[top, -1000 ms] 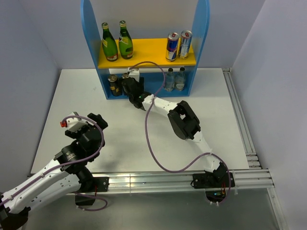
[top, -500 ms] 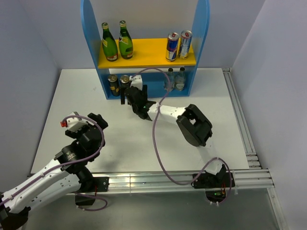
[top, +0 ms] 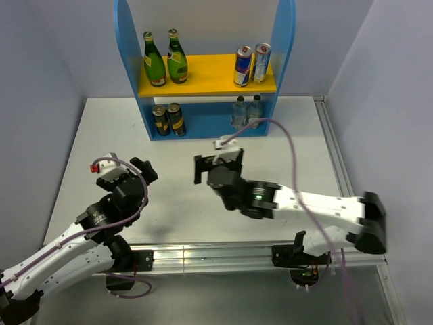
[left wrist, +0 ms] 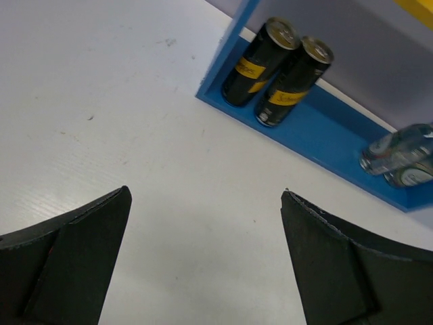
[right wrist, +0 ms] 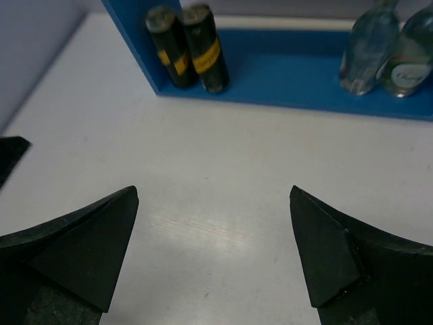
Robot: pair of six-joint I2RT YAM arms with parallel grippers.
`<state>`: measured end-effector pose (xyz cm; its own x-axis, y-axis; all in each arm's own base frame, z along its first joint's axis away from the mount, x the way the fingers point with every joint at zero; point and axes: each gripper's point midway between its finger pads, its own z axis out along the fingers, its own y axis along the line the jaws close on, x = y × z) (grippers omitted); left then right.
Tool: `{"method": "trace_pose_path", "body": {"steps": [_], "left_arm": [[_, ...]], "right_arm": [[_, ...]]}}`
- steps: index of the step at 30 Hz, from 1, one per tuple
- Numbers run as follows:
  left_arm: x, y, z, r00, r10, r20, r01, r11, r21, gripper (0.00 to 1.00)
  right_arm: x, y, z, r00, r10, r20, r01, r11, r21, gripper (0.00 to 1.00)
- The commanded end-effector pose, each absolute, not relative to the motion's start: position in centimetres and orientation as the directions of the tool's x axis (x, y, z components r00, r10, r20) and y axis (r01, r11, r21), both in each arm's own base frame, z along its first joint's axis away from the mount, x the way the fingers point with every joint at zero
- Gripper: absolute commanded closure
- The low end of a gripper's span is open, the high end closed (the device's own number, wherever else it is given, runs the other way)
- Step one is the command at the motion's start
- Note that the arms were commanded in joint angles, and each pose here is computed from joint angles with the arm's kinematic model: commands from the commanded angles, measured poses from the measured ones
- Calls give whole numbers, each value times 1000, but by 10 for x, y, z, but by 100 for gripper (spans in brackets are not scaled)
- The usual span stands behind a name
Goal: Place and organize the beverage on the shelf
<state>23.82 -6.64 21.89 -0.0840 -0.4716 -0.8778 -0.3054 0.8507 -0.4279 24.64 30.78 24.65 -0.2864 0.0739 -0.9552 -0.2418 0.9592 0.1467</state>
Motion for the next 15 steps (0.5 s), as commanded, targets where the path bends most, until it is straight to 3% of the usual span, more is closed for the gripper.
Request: {"method": "trace_pose_path", "body": {"steps": [1, 8, 15], "left_arm": [[241, -94, 270, -112, -509, -853, -157, 857, -491, 1], [233, -115, 360, -179, -441, -879, 12, 893, -451, 1], [220, -101, 411, -141, -396, -907, 74, 910, -408, 1]], "right_arm": [[230, 239, 299, -195, 100, -976, -149, 980, 130, 0], [207, 153, 382, -96, 241, -966, -144, 957, 253, 0], [197, 126, 391, -96, 281, -955, -144, 945, 293, 0]]}}
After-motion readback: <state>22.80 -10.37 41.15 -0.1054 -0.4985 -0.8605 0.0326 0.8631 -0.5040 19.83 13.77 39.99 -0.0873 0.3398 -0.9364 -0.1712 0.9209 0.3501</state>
